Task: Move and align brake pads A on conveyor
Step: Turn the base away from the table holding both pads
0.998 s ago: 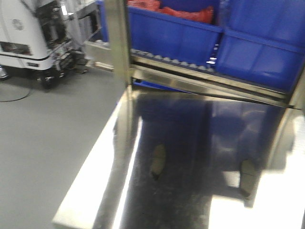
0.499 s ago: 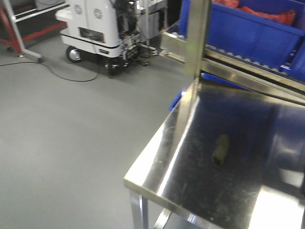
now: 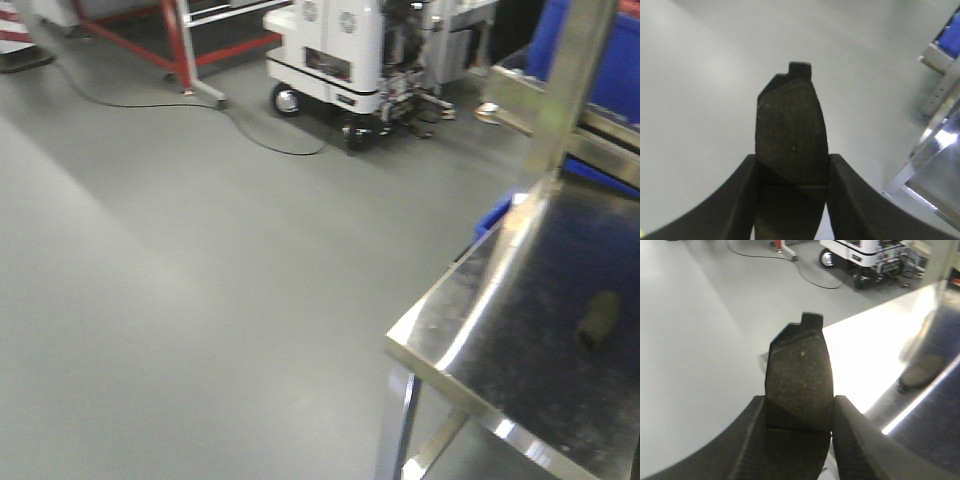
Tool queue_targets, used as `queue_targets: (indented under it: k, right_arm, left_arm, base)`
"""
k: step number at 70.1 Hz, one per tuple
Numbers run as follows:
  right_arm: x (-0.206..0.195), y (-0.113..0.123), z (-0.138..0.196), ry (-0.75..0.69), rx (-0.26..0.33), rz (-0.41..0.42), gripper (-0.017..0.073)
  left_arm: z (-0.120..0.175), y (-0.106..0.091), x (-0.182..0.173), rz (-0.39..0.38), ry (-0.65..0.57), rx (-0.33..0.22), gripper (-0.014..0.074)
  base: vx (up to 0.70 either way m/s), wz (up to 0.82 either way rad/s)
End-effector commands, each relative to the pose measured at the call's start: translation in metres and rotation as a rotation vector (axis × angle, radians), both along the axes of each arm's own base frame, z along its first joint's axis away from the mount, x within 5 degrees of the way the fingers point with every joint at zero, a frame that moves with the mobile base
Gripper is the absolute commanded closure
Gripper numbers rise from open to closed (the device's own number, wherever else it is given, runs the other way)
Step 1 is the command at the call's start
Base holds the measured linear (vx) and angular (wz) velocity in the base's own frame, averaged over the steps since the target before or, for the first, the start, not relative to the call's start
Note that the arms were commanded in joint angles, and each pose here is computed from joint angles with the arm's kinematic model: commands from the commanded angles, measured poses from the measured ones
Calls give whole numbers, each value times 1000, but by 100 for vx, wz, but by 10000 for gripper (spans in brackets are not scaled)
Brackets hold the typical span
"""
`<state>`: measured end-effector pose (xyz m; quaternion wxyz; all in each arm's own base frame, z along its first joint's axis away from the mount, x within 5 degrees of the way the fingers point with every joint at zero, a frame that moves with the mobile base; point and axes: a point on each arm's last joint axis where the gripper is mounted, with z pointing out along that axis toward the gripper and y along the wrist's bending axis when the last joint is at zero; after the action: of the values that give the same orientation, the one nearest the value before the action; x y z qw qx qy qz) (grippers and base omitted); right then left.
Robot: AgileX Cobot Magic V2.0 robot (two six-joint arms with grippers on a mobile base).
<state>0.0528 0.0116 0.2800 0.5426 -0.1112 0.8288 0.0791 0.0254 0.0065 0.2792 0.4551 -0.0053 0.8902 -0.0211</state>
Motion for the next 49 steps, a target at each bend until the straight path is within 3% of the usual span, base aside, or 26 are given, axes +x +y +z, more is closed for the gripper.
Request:
queue_targets:
  k: [1,49]
  right_arm:
    - [2,1,17,-115,22,10,571]
    - [2,1,17,-114,22,10,571]
  left_arm:
    - [15,0,3,-6,-103,-6,599]
    - [15,0,3,-6,-103,-6,599]
  base:
    - [-13,55]
    - [-13,76]
